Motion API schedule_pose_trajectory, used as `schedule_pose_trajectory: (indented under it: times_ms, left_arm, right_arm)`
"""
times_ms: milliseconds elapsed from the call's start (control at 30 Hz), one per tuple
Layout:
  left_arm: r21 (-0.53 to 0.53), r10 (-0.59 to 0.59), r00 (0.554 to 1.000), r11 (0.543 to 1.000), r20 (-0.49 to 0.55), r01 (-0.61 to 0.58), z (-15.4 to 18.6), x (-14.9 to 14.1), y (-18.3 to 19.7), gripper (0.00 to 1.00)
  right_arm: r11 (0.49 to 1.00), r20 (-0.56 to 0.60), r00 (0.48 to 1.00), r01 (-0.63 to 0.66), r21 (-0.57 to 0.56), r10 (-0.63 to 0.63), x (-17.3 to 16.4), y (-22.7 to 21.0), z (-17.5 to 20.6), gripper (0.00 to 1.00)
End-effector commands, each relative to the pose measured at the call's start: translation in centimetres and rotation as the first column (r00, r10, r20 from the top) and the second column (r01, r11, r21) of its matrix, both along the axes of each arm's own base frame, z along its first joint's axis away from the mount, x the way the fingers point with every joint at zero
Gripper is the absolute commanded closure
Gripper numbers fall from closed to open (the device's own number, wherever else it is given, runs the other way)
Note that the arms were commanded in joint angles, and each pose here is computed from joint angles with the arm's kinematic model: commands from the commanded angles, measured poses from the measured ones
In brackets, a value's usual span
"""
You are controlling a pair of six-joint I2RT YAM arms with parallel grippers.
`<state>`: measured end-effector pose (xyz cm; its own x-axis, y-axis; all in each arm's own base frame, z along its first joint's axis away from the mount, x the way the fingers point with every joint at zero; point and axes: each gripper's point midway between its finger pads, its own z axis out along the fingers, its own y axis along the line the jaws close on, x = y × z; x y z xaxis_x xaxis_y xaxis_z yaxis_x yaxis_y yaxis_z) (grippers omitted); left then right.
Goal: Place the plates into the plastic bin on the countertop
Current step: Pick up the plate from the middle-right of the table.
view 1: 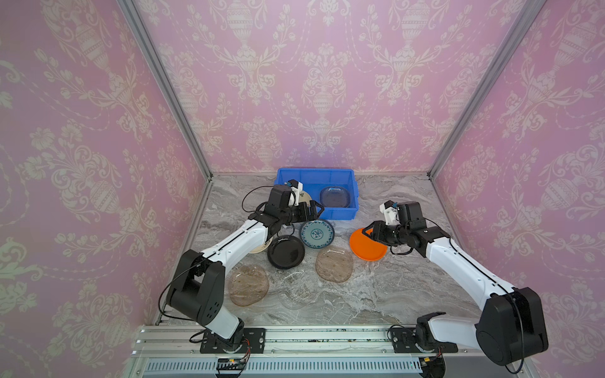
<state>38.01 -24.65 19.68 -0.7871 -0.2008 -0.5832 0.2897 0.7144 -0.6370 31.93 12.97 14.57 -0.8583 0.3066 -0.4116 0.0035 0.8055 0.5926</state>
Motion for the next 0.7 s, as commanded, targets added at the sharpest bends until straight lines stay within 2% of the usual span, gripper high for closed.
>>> schedule_pose_trajectory:
  times_ms: [0, 267, 500, 667]
  left_arm:
    - [0.001, -0.047, 0.998, 0.999, -0.029, 0.047, -0.3, -2.9, 0.3, 0.01]
    - [-0.009, -0.117, 0.99, 0.993, -0.081, 0.117, -3.2, -5.6, -1.2, 0.03]
    - [-0.033, -0.116, 0.991, 0.993, -0.063, 0.114, -2.8, -4.7, -1.9, 0.03]
    - [-0.049, -0.111, 0.992, 0.993, -0.052, 0.109, -2.6, -3.6, -2.4, 0.03]
  right_arm:
    - [0.994, -0.055, 0.993, 0.1, -0.042, -0.102, -1.5, -2.7, -1.8, 0.54]
    - [0.959, -0.086, 0.956, 0.28, -0.034, -0.282, -4.0, -6.6, -3.9, 0.58]
    - [0.923, -0.13, 0.916, 0.384, 0.013, -0.379, -4.9, -7.8, -6.6, 0.65]
    - [0.906, -0.129, 0.903, 0.419, 0.05, -0.411, -4.3, -7.9, -7.9, 0.65]
